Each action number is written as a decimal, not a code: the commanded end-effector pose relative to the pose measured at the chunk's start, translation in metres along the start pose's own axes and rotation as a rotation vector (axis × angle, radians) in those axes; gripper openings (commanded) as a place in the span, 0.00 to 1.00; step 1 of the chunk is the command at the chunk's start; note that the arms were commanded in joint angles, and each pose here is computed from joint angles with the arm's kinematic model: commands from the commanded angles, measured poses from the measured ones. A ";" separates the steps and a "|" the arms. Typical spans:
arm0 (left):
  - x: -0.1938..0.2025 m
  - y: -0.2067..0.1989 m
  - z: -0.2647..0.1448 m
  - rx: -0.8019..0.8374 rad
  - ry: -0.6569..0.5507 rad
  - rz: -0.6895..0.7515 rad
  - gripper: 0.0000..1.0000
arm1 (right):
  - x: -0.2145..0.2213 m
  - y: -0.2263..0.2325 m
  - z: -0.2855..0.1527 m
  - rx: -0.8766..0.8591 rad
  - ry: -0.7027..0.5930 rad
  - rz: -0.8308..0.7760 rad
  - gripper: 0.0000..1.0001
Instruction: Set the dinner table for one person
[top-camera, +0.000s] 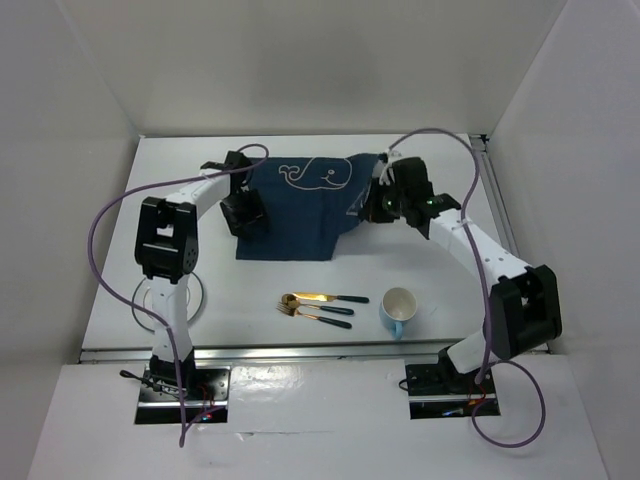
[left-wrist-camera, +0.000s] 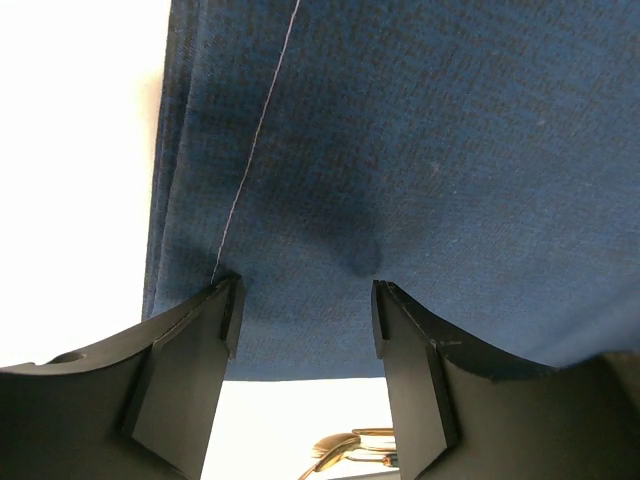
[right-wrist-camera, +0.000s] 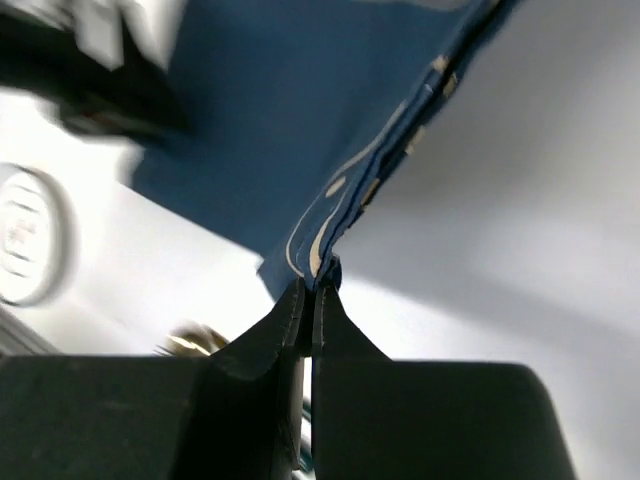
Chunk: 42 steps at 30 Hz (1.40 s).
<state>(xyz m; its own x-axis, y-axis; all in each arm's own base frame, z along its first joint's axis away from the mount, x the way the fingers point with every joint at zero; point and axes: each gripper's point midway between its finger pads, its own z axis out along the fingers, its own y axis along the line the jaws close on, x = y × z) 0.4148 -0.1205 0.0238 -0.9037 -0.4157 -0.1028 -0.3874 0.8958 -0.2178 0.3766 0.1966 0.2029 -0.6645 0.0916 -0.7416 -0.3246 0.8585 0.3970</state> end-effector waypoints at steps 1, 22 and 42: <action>0.025 0.021 0.021 -0.056 0.089 -0.015 0.71 | 0.080 -0.044 0.011 0.148 0.205 0.106 0.00; 0.032 0.037 -0.043 -0.082 -0.036 0.026 0.71 | 0.029 -0.088 0.009 0.380 0.155 0.290 0.58; 0.048 0.056 -0.001 -0.143 0.046 0.019 0.71 | 0.140 -0.115 0.062 0.427 0.437 0.355 0.21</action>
<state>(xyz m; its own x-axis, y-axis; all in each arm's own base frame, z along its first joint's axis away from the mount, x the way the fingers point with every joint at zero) 0.3600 -0.0914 0.0179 -0.9140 -0.3960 -0.0883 -0.3890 0.9172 -0.0867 0.3621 0.1430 0.0313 -0.9191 0.2686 -0.2883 0.1867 0.9412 0.2816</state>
